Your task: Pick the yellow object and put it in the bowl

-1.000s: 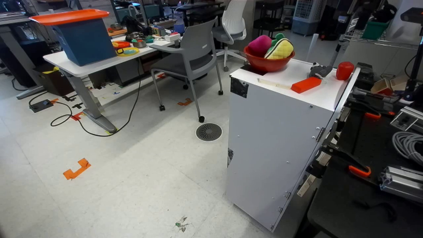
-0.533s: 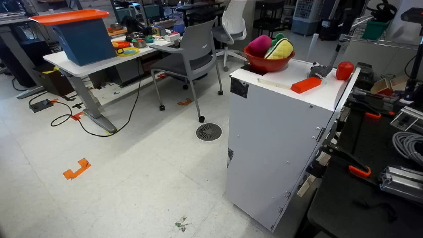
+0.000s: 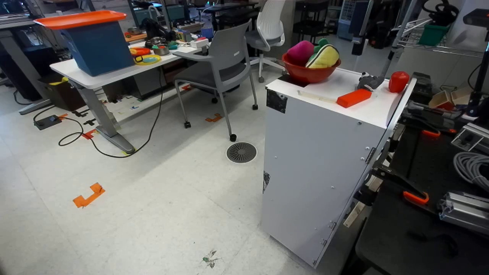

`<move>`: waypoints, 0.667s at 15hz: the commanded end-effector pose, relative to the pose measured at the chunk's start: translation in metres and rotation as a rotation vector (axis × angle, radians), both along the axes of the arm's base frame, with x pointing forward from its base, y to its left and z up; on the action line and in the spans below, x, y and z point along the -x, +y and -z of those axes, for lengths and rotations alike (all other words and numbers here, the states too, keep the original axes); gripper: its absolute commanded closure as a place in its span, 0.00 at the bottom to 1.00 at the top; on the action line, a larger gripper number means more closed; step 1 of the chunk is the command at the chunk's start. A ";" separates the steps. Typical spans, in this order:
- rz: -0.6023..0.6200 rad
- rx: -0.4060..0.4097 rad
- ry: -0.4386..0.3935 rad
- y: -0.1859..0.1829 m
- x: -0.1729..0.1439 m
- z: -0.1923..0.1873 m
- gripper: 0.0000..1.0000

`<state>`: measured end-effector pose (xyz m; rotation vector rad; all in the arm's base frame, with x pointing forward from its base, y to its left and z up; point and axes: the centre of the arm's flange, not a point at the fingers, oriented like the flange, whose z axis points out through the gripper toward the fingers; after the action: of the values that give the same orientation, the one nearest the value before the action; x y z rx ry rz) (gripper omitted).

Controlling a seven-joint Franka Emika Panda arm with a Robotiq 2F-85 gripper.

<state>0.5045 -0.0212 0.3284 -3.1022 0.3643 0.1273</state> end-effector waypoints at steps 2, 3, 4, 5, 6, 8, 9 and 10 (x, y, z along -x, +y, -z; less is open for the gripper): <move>-0.003 -0.003 0.012 0.009 -0.002 -0.006 0.00; -0.003 -0.002 0.013 0.010 0.000 -0.007 0.00; -0.003 0.000 0.012 0.011 0.001 -0.007 0.00; -0.001 0.002 0.011 0.011 0.002 -0.006 0.00; 0.004 0.003 0.013 0.011 0.003 -0.005 0.00; 0.012 -0.010 0.018 0.009 0.005 -0.001 0.00; 0.015 -0.011 0.024 0.008 0.005 0.001 0.00; 0.012 -0.015 0.030 0.009 0.005 0.005 0.00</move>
<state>0.5033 -0.0151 0.3245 -3.1039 0.3596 0.1411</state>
